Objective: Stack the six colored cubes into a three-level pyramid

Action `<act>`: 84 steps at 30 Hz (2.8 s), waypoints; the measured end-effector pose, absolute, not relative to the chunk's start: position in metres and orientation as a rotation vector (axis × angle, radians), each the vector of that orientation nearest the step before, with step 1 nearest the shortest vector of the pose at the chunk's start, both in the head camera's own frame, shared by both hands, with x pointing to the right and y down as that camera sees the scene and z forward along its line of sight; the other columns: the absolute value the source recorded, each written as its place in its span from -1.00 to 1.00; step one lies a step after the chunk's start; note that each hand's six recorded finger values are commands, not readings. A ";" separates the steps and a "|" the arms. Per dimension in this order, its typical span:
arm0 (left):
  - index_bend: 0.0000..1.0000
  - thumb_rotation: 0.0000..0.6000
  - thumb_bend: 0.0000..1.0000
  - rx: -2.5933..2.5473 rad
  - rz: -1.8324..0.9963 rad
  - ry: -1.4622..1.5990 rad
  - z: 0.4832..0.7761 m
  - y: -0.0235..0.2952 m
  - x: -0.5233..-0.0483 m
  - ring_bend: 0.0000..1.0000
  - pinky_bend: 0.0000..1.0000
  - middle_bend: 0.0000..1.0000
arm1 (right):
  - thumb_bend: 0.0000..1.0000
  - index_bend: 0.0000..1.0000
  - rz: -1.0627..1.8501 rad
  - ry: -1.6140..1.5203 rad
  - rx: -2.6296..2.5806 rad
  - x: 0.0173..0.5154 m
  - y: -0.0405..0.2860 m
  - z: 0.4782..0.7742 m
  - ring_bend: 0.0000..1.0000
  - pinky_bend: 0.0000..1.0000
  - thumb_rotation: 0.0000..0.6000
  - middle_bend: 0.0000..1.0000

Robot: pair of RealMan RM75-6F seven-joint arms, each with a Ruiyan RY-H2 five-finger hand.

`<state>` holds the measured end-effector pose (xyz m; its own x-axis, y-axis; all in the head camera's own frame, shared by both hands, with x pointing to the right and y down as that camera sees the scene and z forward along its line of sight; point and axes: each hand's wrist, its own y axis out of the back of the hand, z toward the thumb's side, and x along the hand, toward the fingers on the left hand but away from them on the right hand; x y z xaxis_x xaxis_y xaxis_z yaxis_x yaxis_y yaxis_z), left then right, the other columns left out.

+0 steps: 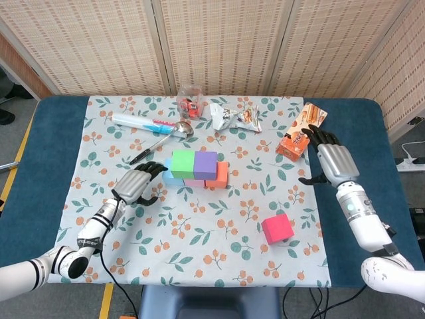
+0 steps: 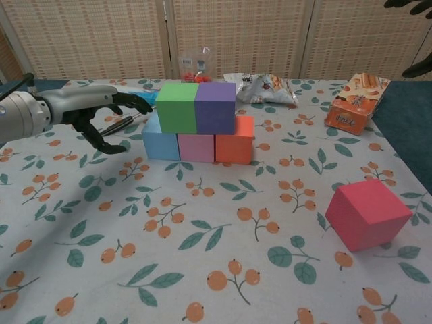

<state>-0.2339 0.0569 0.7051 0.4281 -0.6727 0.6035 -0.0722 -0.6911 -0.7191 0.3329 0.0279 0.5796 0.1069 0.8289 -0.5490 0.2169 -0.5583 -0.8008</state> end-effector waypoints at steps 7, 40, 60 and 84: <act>-0.74 1.00 -0.35 -2.059 -1.308 0.668 0.703 0.059 -0.256 -0.89 -0.71 -0.80 | -1.00 -1.00 1.517 -0.889 -1.929 0.320 0.039 0.603 -0.95 -0.69 1.00 -0.80; -0.74 1.00 -0.35 -2.088 -1.369 0.541 0.738 0.086 -0.247 -0.89 -0.71 -0.77 | -0.88 -1.00 1.523 -0.459 -2.175 0.191 0.054 0.722 -1.00 -0.80 1.00 -0.71; -0.74 1.00 -0.36 -2.100 -1.385 0.542 0.748 0.085 -0.247 -0.89 -0.71 -0.78 | -0.88 -1.00 1.529 -0.429 -2.165 0.181 0.053 0.734 -1.00 -0.80 1.00 -0.71; -0.73 1.00 -0.35 -2.117 -1.366 0.530 0.748 0.088 -0.243 -0.89 -0.71 -0.78 | -0.88 -1.00 1.539 -0.409 -2.155 0.180 0.057 0.735 -1.00 -0.80 1.00 -0.71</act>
